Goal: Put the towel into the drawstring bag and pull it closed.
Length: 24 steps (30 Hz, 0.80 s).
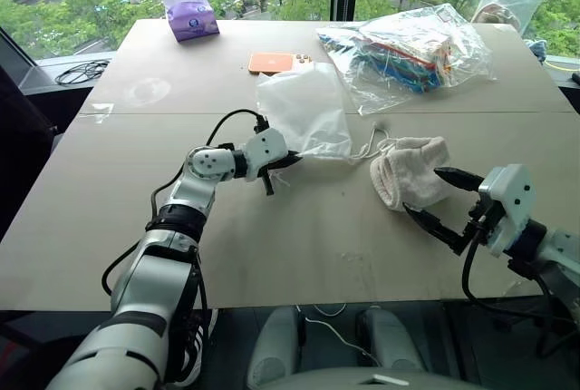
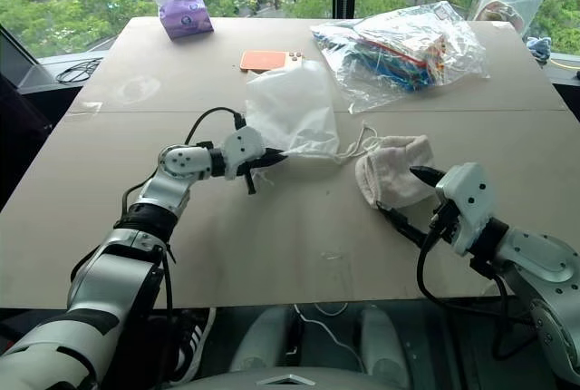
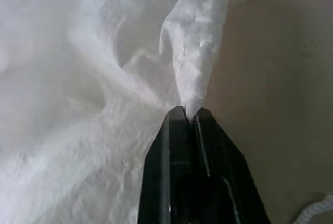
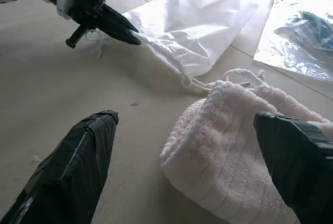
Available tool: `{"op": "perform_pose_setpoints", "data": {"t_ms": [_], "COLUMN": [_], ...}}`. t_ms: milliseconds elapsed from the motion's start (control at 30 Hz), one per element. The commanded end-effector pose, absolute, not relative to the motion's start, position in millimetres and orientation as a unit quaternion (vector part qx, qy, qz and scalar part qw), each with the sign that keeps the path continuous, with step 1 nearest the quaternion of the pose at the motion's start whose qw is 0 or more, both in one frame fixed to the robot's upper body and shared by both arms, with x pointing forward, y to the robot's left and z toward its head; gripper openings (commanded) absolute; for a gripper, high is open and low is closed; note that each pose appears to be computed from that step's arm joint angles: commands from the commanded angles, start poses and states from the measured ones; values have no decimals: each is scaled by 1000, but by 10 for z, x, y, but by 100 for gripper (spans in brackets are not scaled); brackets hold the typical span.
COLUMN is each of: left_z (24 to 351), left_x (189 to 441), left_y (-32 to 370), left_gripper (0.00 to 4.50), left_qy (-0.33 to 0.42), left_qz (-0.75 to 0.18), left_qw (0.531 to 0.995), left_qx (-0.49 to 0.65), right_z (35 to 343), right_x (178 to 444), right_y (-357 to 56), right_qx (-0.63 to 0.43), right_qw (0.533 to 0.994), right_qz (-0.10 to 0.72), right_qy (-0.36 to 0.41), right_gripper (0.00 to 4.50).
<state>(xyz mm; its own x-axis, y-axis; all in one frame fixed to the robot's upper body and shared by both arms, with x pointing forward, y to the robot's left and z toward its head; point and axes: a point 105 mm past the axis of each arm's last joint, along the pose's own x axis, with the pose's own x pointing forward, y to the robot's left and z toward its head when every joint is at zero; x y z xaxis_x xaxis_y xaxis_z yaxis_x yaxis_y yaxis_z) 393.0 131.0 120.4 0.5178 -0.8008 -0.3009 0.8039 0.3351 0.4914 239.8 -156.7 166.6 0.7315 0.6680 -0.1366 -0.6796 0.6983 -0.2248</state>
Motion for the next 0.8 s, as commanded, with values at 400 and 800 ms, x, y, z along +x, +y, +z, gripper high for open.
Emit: {"op": "perform_pose_setpoints", "data": {"t_ms": [400,800], "left_z": [1304,1292], "left_x": [3774,3750], "left_y": [1333,1275], "left_gripper": [30,170], "left_qy": [58,35], "left_qz": [-530,-531], "left_qw": [831,819], "left_qx": [156,214], "right_z": [1731,1733], "right_x": [2377,2372], "right_y": [-1570,-1561], "right_qx": [-145,-147], "right_qw": [920,922], "right_qz": [365,359], "right_qy": [4,1], "right_gripper": [450,450]}}
